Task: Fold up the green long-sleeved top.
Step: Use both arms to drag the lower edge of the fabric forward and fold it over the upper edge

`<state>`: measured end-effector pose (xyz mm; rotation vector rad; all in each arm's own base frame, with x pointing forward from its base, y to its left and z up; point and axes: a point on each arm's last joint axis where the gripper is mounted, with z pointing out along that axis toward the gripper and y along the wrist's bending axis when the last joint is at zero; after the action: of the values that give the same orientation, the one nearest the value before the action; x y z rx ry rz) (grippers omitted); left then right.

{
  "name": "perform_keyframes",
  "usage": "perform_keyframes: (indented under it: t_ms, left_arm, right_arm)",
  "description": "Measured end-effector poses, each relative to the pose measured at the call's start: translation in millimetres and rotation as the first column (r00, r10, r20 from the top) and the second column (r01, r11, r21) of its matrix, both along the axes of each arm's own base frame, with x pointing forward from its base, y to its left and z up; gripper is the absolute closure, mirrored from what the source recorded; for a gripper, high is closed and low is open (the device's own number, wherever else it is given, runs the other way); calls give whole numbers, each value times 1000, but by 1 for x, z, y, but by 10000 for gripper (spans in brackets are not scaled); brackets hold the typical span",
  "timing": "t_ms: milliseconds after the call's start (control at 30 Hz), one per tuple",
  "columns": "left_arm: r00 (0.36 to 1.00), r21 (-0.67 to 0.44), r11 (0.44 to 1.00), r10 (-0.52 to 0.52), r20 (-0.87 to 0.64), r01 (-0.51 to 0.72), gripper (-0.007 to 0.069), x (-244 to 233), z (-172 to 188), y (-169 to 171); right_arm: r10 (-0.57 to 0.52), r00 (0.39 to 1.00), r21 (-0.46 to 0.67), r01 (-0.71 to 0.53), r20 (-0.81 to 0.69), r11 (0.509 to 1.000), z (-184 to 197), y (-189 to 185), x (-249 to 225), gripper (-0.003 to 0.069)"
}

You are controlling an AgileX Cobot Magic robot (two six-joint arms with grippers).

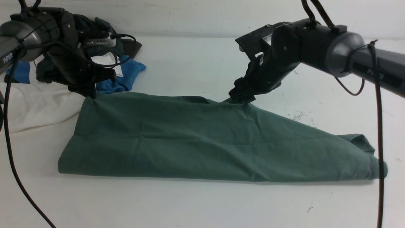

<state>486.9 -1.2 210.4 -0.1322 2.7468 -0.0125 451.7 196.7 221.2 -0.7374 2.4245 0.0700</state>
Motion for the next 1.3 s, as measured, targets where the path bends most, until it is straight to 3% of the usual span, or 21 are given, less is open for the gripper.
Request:
perform_keyframes:
  t_ms: [400, 467, 567, 633, 700, 800, 933, 1033, 1133, 1300]
  left_arm:
    - [1000, 0, 1000, -5, 25, 5, 615, -3, 14, 0]
    - [1000, -4, 1000, -5, 24, 5, 615, -3, 14, 0]
    - [1000, -11, 1000, -4, 19, 4, 615, -4, 14, -1]
    - [1000, -11, 1000, -4, 14, 4, 615, -6, 18, -1]
    - [1000, -11, 1000, -4, 21, 4, 615, -10, 29, -1]
    - [998, 1, 1000, -5, 59, 5, 615, -17, 52, 0]
    - [974, 51, 999, -7, 227, -5, 615, -27, 101, 4]
    - [960, 61, 998, -7, 281, -11, 615, -24, 112, 5]
    - [953, 64, 998, 4, 303, -24, 615, -14, 106, 6]
    - [951, 68, 996, 38, 307, -62, 615, 15, 63, 8]
  right_arm:
    - [-54, 998, 40, 55, -16, 998, -36, -3, 22, 262]
    - [-60, 998, 45, 62, -35, 997, -44, -3, 23, 308]
    - [-61, 997, 51, 63, -48, 997, -50, -2, 24, 440]
    - [-54, 997, 51, 56, -49, 997, -51, -2, 24, 602]
    - [-49, 998, 54, 51, -42, 997, -42, -2, 22, 642]
    - [-45, 999, 65, 46, -15, 997, -18, -4, 18, 650]
    - [-32, 987, 123, 13, 156, 992, 54, -8, 9, 650]
    - [-10, 972, 126, -21, 236, 992, 76, -6, 13, 650]
    - [8, 963, 116, -41, 270, 992, 73, -2, 23, 652]
    - [9, 964, 111, -40, 265, 993, 22, 9, 52, 651]
